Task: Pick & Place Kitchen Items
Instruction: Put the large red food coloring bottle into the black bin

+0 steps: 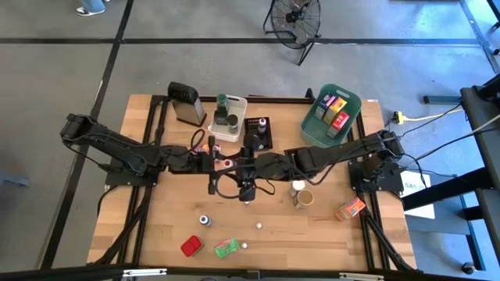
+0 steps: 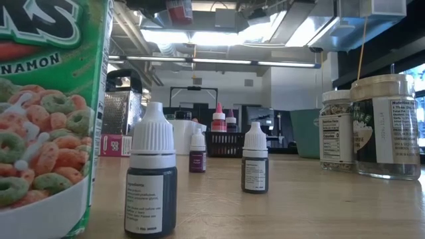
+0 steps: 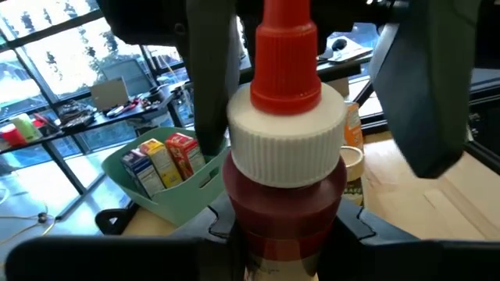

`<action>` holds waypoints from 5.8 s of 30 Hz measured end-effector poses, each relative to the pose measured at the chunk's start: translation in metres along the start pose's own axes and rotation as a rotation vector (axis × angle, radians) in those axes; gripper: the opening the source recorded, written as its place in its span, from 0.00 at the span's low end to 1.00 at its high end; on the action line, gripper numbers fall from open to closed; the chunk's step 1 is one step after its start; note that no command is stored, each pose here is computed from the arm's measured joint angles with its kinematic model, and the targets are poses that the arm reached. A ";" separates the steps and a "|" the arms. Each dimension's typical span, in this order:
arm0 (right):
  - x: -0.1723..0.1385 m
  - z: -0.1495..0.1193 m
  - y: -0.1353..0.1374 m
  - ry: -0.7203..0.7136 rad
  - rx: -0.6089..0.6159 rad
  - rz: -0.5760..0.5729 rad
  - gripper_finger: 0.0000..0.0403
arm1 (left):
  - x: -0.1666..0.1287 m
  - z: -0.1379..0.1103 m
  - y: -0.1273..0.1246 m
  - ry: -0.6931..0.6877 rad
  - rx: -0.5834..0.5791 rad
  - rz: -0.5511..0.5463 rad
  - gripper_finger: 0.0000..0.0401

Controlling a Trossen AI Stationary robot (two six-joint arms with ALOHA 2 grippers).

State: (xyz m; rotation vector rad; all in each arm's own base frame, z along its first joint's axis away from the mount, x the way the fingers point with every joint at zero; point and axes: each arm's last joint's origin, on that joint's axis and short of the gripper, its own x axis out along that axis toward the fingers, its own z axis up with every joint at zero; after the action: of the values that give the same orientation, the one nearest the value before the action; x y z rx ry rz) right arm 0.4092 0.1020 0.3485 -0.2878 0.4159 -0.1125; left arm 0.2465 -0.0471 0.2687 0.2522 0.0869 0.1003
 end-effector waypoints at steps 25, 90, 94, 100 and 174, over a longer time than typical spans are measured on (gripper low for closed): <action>0.011 -0.008 -0.008 0.039 -0.003 -0.014 0.32 | 0.000 -0.003 0.000 0.021 0.007 0.002 0.24; -0.117 -0.007 -0.004 0.232 0.042 -0.421 0.29 | 0.000 -0.006 -0.001 0.061 -0.005 0.007 0.56; -0.157 -0.011 -0.022 0.236 0.109 -0.468 0.29 | 0.000 -0.007 -0.001 0.076 0.000 0.005 0.56; -0.206 -0.025 -0.049 0.238 0.188 -0.557 0.29 | 0.000 -0.008 -0.001 0.082 0.002 0.003 0.56; -0.004 -0.280 -0.151 -0.244 0.385 -0.130 0.29 | 0.000 -0.015 0.003 0.149 -0.093 0.019 0.56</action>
State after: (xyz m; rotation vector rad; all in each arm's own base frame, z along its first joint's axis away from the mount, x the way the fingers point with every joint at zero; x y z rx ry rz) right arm 0.2827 -0.1115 0.1497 0.0524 0.1268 -0.2782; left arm 0.2452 -0.0408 0.2546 0.1524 0.2273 0.1413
